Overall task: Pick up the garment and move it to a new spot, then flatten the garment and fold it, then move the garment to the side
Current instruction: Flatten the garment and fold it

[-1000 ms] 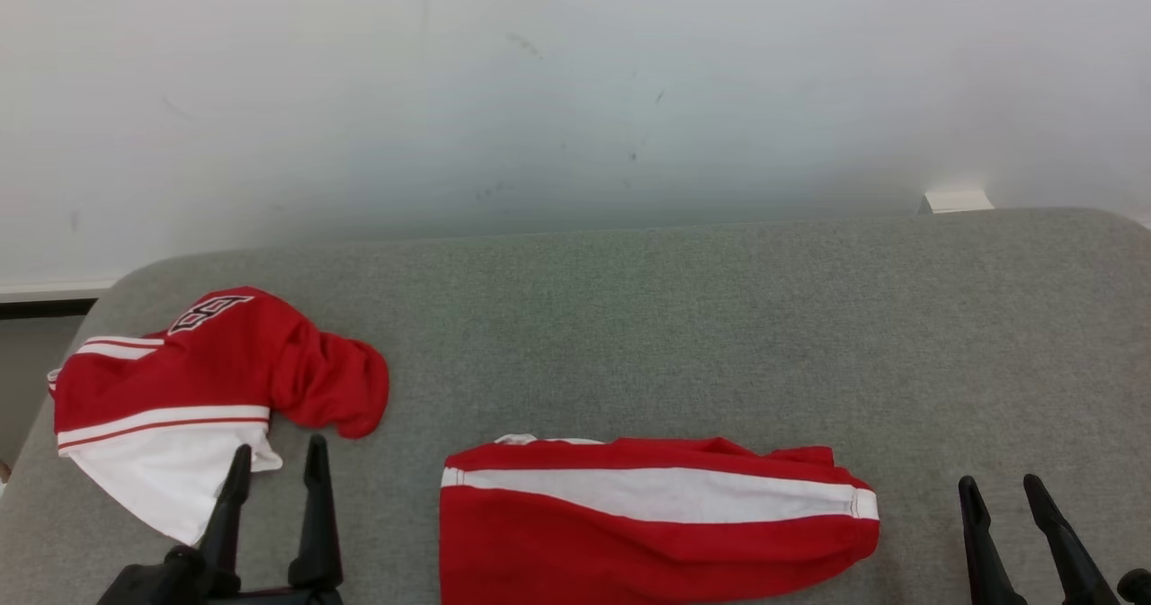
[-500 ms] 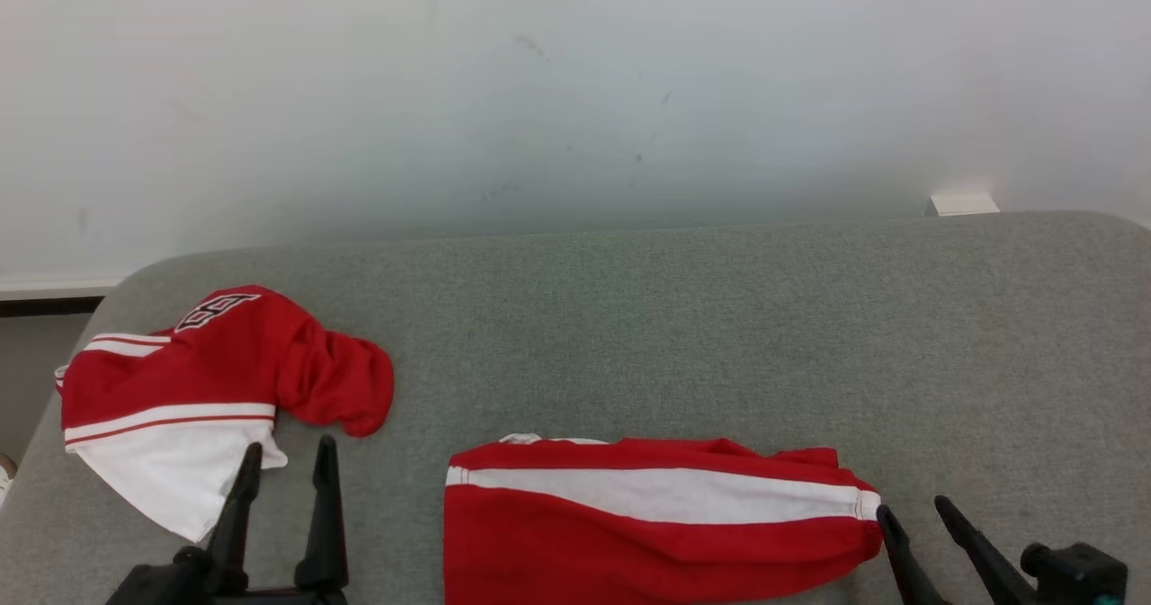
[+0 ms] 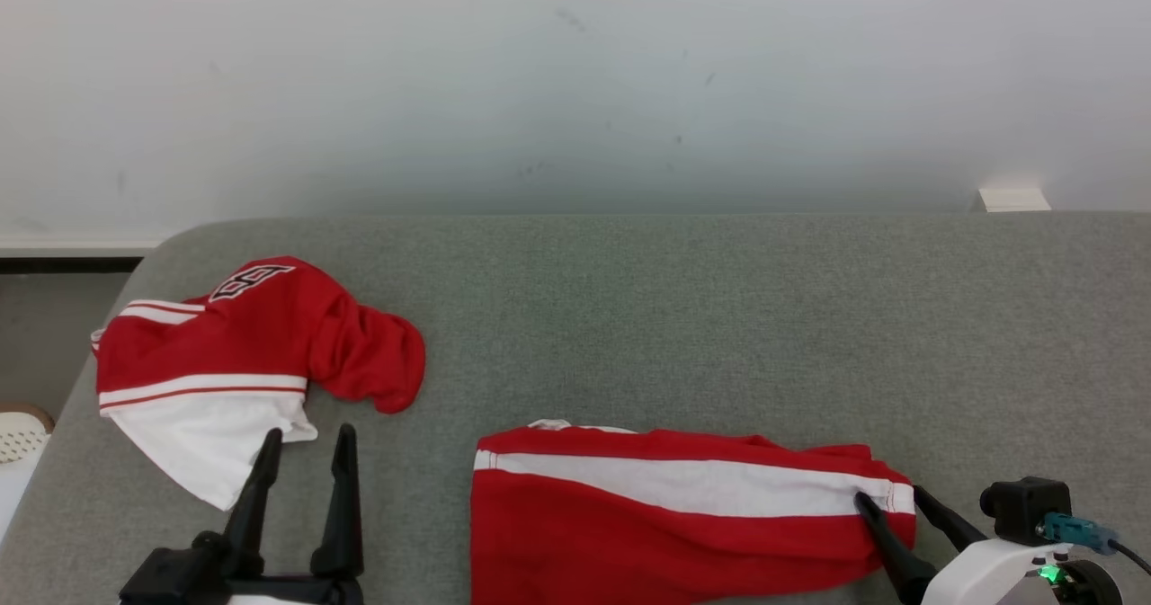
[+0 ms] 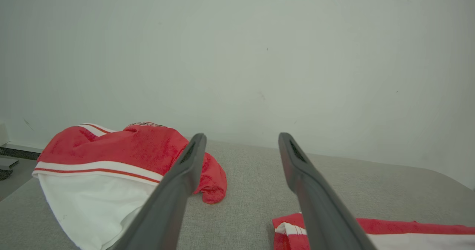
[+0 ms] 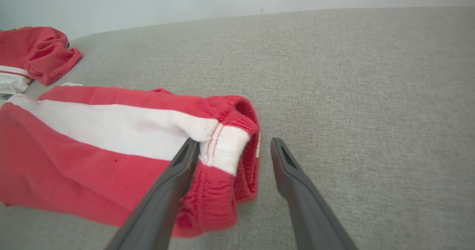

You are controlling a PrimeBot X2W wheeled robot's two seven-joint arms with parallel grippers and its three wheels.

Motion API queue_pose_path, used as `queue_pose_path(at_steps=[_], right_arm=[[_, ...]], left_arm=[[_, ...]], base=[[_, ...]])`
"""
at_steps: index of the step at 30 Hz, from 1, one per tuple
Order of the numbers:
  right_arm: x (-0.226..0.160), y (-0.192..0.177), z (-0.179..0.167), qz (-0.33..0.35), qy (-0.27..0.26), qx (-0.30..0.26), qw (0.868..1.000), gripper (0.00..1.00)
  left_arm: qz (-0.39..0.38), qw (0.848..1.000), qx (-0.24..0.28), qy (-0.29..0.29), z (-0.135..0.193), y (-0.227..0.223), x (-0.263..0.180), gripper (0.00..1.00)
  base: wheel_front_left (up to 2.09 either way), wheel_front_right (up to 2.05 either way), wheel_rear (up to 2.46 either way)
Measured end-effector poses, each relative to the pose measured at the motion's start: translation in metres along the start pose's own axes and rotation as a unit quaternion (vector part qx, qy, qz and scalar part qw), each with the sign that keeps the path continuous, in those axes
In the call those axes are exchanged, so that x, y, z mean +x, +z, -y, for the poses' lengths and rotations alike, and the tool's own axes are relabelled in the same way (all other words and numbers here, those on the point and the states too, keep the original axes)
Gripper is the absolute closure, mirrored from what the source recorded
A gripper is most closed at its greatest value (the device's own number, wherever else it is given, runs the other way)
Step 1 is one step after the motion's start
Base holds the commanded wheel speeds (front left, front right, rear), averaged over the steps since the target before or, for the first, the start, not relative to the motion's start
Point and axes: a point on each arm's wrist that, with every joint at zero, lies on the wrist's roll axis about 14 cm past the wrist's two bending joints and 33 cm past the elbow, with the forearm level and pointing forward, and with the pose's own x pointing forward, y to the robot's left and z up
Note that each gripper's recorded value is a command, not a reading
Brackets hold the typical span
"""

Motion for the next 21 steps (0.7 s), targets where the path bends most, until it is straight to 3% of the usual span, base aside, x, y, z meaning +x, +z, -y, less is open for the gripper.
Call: queue_pose_path(at_steps=[9,17,18,19,20,21], right_arm=[[0.029,-0.030,0.006,-0.081,-0.003,0.023,0.996,0.00],[0.038,-0.052,0.000,-0.160,0.000,0.064,0.985,0.00],[0.037,-0.052,-0.001,-0.163,0.002,0.065,0.984,0.31],[0.037,-0.052,-0.002,-0.164,0.003,0.065,0.984,0.52],[0.037,-0.052,-0.004,-0.166,0.005,0.065,0.984,0.58],[0.036,-0.052,-0.005,-0.167,0.008,0.066,0.984,0.89]], left_arm=[[-0.008,1.000,0.003,0.021,-0.016,-0.006,0.003,0.00],[-0.006,0.999,0.006,0.034,-0.025,-0.003,-0.002,0.00],[-0.005,0.999,0.006,0.034,-0.025,-0.002,-0.003,0.00],[-0.004,0.999,0.007,0.034,-0.025,-0.001,-0.003,0.00],[-0.003,0.999,0.007,0.035,-0.025,0.000,-0.004,0.00],[-0.002,0.999,0.007,0.035,-0.025,0.000,-0.005,0.00]], base=[[0.00,0.00,0.00],[0.00,0.00,0.00],[0.00,0.00,0.00],[0.00,0.00,0.00],[0.00,0.00,0.00],[0.00,0.00,0.00]])
